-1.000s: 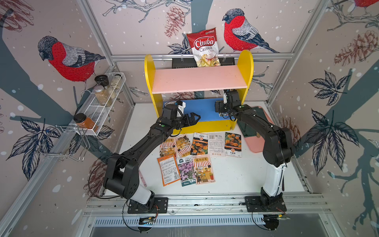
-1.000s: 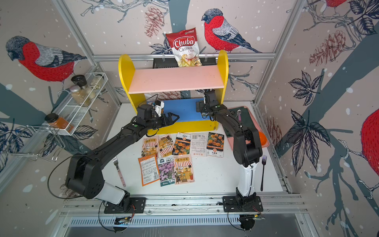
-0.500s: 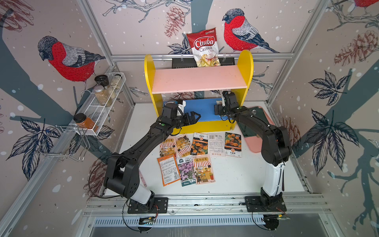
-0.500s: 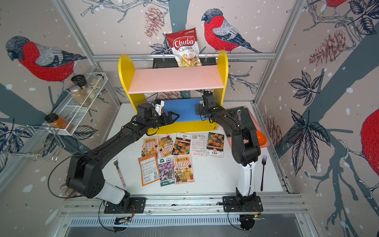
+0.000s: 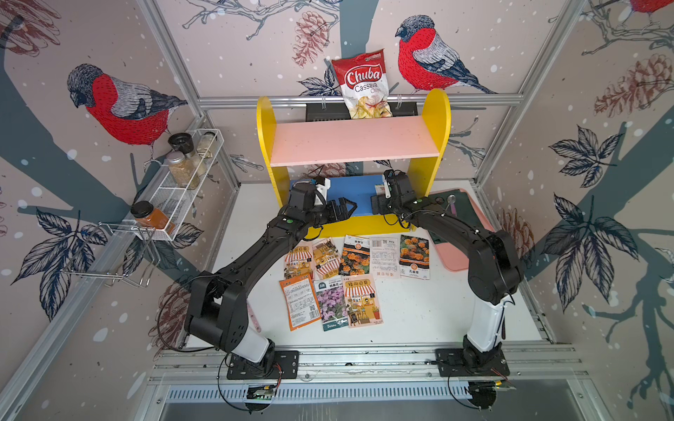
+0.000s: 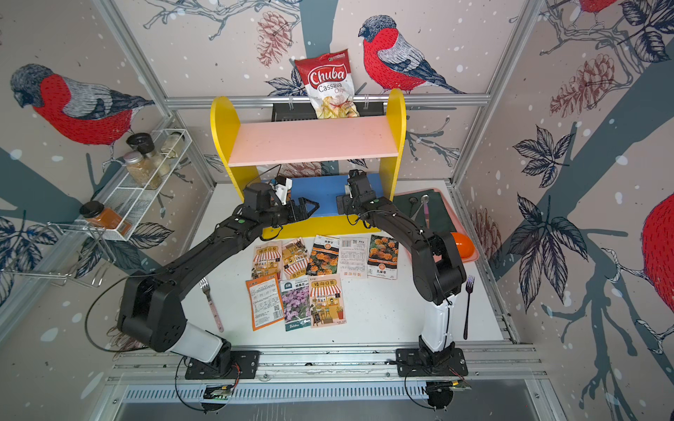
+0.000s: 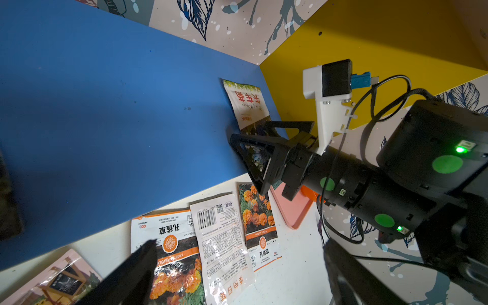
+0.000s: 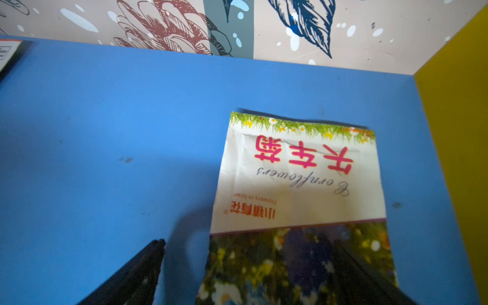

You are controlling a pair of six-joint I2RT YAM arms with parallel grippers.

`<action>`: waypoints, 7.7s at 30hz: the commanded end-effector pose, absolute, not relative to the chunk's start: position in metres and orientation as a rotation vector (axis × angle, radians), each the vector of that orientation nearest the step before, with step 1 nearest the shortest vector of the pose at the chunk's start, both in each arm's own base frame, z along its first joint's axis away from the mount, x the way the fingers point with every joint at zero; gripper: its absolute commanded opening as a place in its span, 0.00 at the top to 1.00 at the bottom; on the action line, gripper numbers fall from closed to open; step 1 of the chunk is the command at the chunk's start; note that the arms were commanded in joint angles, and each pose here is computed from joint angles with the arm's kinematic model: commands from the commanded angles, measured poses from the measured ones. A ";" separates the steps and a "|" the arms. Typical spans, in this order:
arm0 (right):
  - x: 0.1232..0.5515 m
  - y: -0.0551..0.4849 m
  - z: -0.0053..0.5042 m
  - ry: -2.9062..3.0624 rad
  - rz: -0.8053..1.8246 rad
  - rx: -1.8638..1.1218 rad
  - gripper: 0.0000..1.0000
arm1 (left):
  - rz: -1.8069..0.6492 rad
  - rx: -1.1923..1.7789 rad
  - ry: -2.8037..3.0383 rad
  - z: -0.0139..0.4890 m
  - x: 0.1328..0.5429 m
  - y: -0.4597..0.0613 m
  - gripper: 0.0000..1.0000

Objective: Take the seed bag off the shelf
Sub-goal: Pick up the seed packet from the shelf, then place the seed packet at the center of the board.

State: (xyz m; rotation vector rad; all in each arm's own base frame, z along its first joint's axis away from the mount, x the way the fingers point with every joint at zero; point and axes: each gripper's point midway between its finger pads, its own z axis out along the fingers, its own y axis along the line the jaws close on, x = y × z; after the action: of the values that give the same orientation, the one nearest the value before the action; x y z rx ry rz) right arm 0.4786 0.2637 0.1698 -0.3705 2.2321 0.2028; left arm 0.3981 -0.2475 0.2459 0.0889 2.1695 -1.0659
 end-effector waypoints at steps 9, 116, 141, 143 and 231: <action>0.463 0.287 0.177 2.244 0.297 -0.406 0.00 | -1.062 0.091 2.149 0.249 0.399 -0.247 0.02; 0.414 0.177 0.185 1.935 1.309 0.303 0.43 | -1.447 -0.291 2.046 0.178 0.423 -0.374 0.38; 0.423 0.185 0.181 1.933 1.346 0.308 0.61 | -1.482 -0.304 2.043 0.177 0.426 -0.385 0.68; 0.423 0.186 0.181 1.935 1.352 0.308 0.62 | -1.479 -0.304 2.045 0.176 0.426 -0.384 0.70; 0.187 0.215 0.107 2.153 1.170 0.187 1.00 | -1.343 -0.184 2.368 0.104 0.203 -0.357 1.00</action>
State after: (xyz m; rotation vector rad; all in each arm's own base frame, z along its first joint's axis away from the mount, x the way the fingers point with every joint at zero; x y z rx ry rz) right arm 0.1929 0.2146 0.1147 0.1689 2.1218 1.1880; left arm 0.2076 -0.3551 0.1026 -0.1788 2.3749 -1.3231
